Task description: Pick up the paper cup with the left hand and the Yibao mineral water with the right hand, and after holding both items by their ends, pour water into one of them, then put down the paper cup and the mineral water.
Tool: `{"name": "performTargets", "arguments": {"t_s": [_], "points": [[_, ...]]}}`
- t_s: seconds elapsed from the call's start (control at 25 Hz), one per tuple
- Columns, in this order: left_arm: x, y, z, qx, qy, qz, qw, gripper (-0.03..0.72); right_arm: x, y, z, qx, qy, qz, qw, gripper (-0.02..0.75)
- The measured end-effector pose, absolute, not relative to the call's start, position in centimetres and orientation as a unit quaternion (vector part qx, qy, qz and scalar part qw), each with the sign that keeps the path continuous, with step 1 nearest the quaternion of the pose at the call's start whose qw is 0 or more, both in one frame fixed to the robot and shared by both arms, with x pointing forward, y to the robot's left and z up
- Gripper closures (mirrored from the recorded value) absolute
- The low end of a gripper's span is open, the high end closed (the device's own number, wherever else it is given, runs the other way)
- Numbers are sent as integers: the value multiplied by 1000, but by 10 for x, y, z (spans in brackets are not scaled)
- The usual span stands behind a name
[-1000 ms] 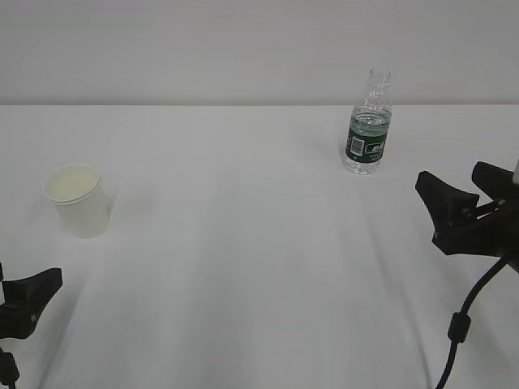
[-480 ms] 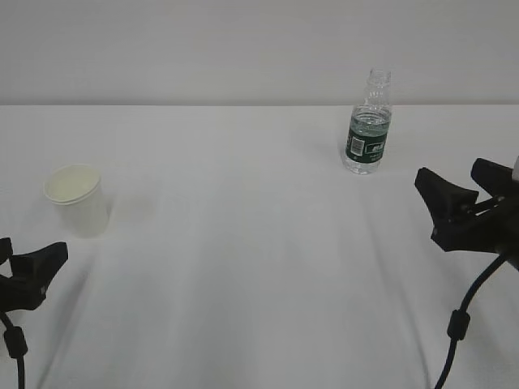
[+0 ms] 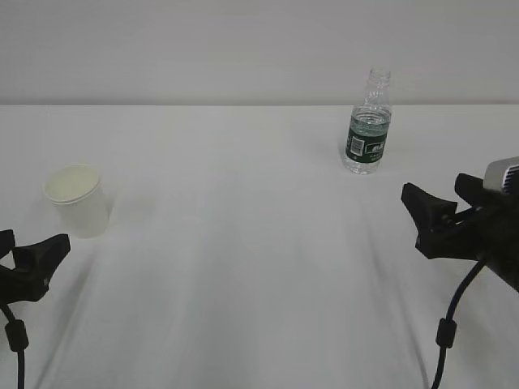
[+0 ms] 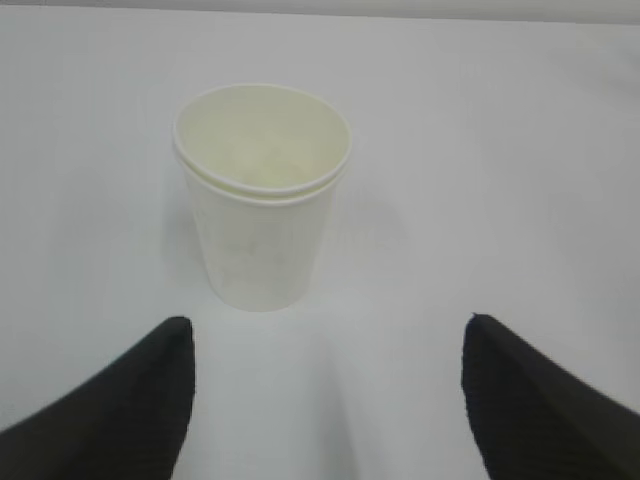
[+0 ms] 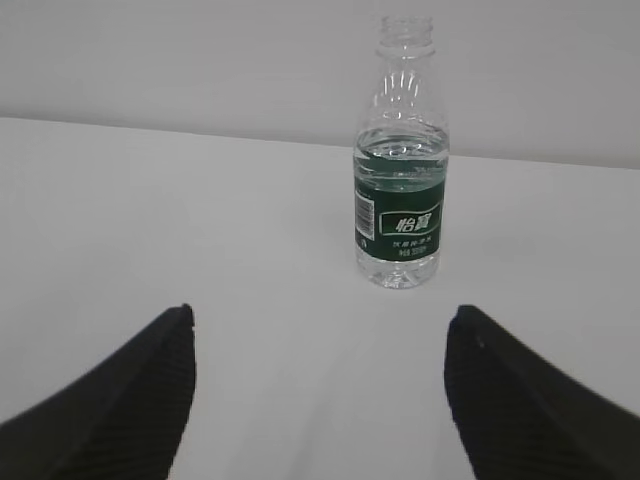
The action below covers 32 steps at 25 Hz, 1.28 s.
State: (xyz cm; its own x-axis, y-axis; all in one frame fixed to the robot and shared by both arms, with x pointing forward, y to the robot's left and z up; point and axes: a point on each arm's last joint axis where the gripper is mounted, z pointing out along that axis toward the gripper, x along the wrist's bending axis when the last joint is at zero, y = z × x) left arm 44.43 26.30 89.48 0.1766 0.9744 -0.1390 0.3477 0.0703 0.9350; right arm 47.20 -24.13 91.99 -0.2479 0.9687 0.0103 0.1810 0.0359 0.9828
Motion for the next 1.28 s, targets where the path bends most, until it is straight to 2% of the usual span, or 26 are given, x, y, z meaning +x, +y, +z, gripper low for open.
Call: {"name": "performTargets", "arguments": {"t_s": [1.28], "points": [[444, 263, 895, 600, 551, 326, 480, 95, 512, -232, 888, 479, 627, 484, 380, 149]]}}
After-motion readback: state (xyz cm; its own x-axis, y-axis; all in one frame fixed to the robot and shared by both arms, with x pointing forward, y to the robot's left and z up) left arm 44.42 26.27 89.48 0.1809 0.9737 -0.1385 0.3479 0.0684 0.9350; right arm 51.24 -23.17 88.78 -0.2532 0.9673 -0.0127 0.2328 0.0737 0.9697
